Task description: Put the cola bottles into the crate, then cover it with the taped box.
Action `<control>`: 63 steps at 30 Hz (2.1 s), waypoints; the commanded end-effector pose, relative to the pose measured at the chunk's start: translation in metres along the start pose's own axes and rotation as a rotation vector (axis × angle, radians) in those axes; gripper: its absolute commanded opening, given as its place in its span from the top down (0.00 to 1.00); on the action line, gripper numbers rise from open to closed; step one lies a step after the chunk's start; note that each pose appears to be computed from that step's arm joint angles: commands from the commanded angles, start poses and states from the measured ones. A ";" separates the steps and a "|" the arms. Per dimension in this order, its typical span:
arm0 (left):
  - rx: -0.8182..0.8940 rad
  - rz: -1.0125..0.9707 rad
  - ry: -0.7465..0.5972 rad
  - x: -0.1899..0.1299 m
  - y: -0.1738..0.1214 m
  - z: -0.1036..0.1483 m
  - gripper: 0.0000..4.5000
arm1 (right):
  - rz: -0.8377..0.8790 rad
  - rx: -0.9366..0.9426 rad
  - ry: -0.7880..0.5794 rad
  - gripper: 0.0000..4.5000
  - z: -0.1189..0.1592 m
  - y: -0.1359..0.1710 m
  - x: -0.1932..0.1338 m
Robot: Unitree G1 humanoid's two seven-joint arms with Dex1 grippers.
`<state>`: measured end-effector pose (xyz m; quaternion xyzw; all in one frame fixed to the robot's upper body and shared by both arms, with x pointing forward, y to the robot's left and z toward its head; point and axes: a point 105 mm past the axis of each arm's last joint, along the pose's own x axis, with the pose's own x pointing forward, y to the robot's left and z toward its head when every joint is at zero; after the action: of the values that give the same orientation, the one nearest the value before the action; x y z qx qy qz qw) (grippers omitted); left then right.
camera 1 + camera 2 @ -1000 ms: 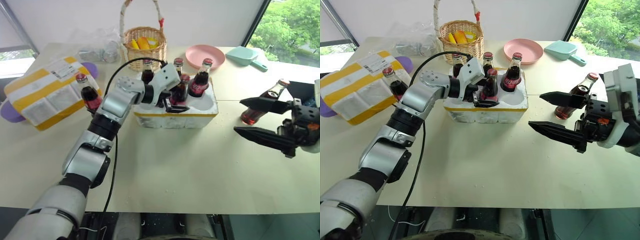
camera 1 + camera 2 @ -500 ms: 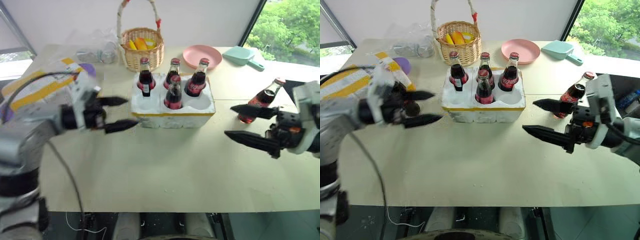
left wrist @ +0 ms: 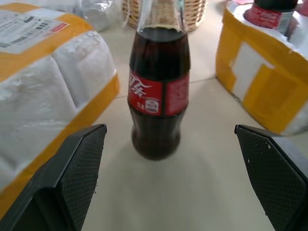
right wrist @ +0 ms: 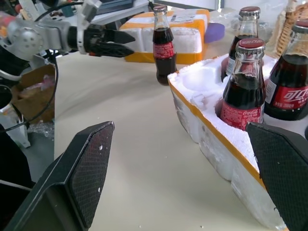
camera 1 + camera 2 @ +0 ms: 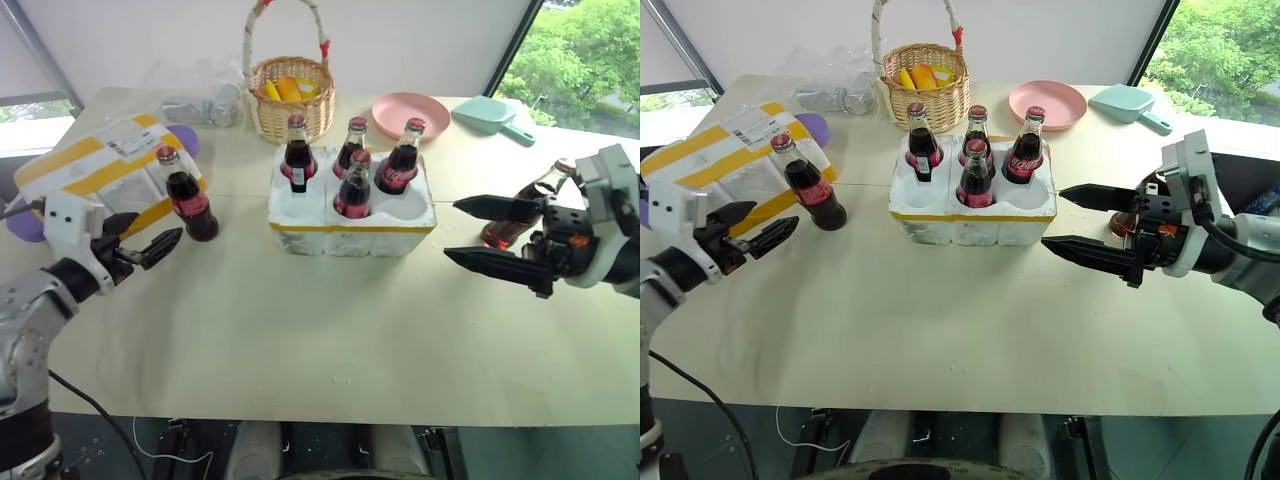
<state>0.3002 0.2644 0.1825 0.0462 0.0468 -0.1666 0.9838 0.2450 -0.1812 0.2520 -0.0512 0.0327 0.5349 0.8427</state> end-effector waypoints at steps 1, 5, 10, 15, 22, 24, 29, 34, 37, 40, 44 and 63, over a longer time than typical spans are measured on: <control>0.057 0.015 -0.031 0.015 -0.001 0.004 0.01 | 0.000 -0.053 -0.019 0.00 0.011 0.001 -0.002; 0.067 0.049 -0.036 0.037 0.005 0.003 0.01 | -0.002 -0.059 -0.019 0.00 0.011 0.002 -0.002; 0.063 0.077 -0.045 0.049 0.014 0.006 0.01 | -0.023 -0.061 -0.023 0.00 0.011 0.001 -0.004; 0.063 0.063 -0.048 0.065 0.015 0.006 0.01 | -0.035 -0.057 -0.031 0.00 0.011 0.003 -0.006; 0.032 0.011 -0.050 0.088 0.009 0.005 0.06 | -0.036 -0.053 -0.039 0.00 0.011 0.007 -0.006; 0.019 0.009 -0.060 0.089 0.010 0.008 0.21 | -0.039 -0.052 -0.039 0.00 0.011 0.008 -0.006; -0.009 -0.061 -0.069 0.085 0.005 0.018 0.37 | -0.047 -0.044 -0.037 0.00 0.010 0.011 -0.008; -0.061 -0.297 -0.195 0.076 -0.025 0.084 0.37 | -0.055 -0.034 -0.037 0.00 0.008 0.012 -0.009; -0.031 -0.460 -0.234 0.073 -0.054 0.118 0.37 | -0.059 -0.034 -0.038 0.00 0.007 0.011 -0.008; -0.054 -0.555 -0.242 0.076 -0.071 0.137 0.37 | -0.072 -0.031 -0.058 0.00 0.008 0.010 -0.008; -0.017 -0.632 -0.218 0.093 -0.093 0.139 0.37 | -0.090 -0.028 -0.086 0.00 0.012 0.011 -0.008; 0.301 -0.732 -0.015 0.136 -0.140 0.056 0.15 | -0.131 -0.009 -0.090 0.00 0.004 0.013 -0.008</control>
<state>0.3875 0.0819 0.2003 0.1355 0.0552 -0.5117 0.8466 0.2329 -0.1831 0.2475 -0.0228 0.0123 0.4799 0.8769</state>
